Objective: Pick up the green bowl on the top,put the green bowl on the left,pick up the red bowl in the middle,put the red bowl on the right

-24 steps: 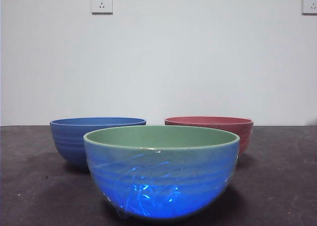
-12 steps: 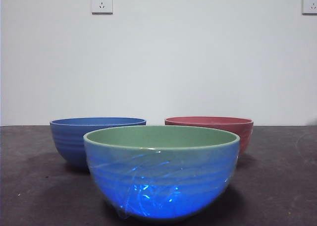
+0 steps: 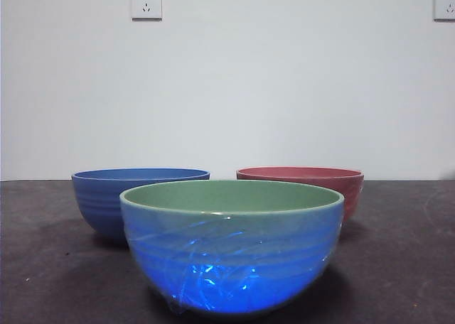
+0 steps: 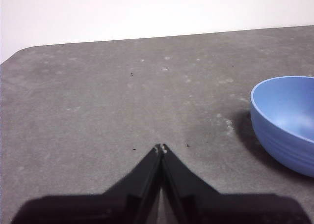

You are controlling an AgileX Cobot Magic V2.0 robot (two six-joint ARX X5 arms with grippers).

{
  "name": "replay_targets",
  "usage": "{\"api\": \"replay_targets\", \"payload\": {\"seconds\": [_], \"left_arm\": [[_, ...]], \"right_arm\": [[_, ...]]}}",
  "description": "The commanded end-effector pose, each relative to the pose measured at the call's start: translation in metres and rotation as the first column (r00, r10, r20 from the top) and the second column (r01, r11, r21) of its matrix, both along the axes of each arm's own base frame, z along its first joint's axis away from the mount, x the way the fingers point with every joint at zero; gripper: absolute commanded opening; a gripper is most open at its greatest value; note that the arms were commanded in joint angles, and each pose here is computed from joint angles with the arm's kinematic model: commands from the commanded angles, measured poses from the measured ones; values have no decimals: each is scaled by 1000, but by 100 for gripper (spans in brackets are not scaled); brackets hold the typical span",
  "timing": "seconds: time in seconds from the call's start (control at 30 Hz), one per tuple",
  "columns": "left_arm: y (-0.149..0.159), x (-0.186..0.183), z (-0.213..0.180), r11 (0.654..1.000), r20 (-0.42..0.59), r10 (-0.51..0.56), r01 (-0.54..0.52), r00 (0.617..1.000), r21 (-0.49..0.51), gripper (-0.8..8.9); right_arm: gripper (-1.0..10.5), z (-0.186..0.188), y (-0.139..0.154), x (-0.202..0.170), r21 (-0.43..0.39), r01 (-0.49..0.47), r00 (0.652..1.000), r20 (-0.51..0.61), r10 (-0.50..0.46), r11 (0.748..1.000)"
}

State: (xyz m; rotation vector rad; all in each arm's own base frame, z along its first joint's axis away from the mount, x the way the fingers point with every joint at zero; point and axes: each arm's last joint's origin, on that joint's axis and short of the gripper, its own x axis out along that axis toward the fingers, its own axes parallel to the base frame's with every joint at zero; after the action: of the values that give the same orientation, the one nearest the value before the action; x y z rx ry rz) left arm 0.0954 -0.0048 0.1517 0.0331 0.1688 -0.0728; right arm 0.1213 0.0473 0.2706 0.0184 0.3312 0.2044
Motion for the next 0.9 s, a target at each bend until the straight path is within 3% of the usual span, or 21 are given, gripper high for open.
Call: {"api": "replay_targets", "payload": {"seconds": [0.03, 0.1, 0.23, 0.4, 0.57, 0.9], "left_arm": [[0, 1, -5, 1000, -12, 4, -5, 1000, -10, -3], [0, 1, -5, 1000, -12, 5, -5, 1000, -10, -3], [0, 1, -5, 1000, -12, 5, -5, 1000, -10, -3], [0, 1, -5, 1000, -12, 5, -5, 1000, -10, -3], [0, 1, -5, 1000, -12, 5, -5, 1000, -10, -3], [0, 1, -5, 1000, -12, 5, -5, 1000, -10, -3]], "right_arm": [[1, -3, -6, -12, -93, -15, 1000, 20, 17, 996], [1, -7, -12, -19, -119, -16, 999, 49, 22, 993], [1, -30, -23, -31, -89, -35, 993, 112, 45, 995], [1, -73, -33, -35, -65, -1, 994, 109, 8, 998], [1, -105, -34, -29, -35, -56, 990, 127, 60, 998], [1, -122, -34, -26, 1, -44, 990, 136, 44, 999]]}}
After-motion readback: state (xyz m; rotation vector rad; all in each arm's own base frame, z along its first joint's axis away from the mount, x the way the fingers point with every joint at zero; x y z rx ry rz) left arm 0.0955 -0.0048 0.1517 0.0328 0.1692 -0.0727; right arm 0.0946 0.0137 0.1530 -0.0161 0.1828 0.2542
